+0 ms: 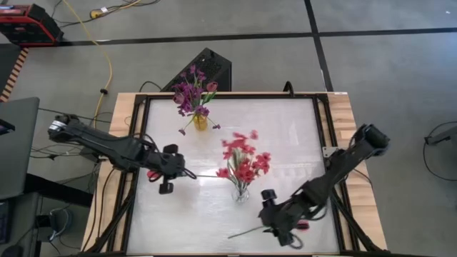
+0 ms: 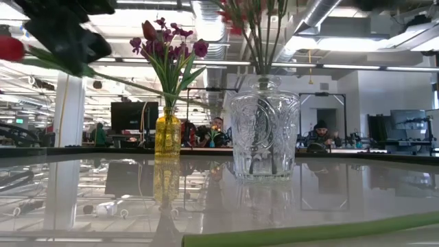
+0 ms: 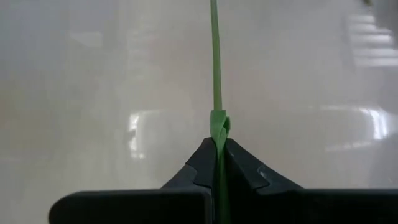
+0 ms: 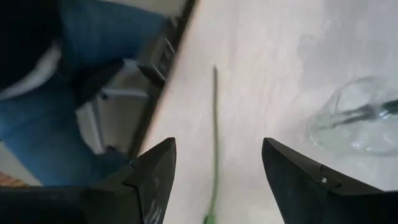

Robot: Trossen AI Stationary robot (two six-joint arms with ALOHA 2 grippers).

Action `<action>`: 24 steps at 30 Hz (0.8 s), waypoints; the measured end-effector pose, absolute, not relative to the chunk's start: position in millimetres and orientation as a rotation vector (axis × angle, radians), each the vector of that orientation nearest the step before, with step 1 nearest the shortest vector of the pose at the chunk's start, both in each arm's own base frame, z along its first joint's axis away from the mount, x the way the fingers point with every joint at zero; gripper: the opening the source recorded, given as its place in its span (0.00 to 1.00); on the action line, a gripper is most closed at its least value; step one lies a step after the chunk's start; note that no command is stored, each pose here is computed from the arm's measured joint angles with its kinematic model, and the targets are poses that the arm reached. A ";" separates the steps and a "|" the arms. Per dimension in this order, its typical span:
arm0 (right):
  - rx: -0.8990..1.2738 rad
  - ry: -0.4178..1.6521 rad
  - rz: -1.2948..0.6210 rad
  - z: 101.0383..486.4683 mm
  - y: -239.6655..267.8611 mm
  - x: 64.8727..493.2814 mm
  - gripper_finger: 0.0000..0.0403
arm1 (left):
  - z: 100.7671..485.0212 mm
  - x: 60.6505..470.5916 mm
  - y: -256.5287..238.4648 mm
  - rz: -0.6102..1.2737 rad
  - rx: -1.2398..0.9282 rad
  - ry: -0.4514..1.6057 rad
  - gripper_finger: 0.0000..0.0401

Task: Sort flowers into vase by color
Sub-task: Put the top red flower into the transparent vase

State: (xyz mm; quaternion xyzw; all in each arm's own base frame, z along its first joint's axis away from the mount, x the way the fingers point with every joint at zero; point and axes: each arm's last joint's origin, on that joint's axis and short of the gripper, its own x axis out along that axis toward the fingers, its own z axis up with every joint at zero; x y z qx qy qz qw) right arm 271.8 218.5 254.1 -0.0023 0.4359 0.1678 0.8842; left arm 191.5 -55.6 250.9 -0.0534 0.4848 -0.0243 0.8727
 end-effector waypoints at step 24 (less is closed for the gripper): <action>-0.098 0.838 0.197 198.4 227.6 318.4 0.43 | 259.8 196.1 -101.0 -0.427 0.230 0.850 0.01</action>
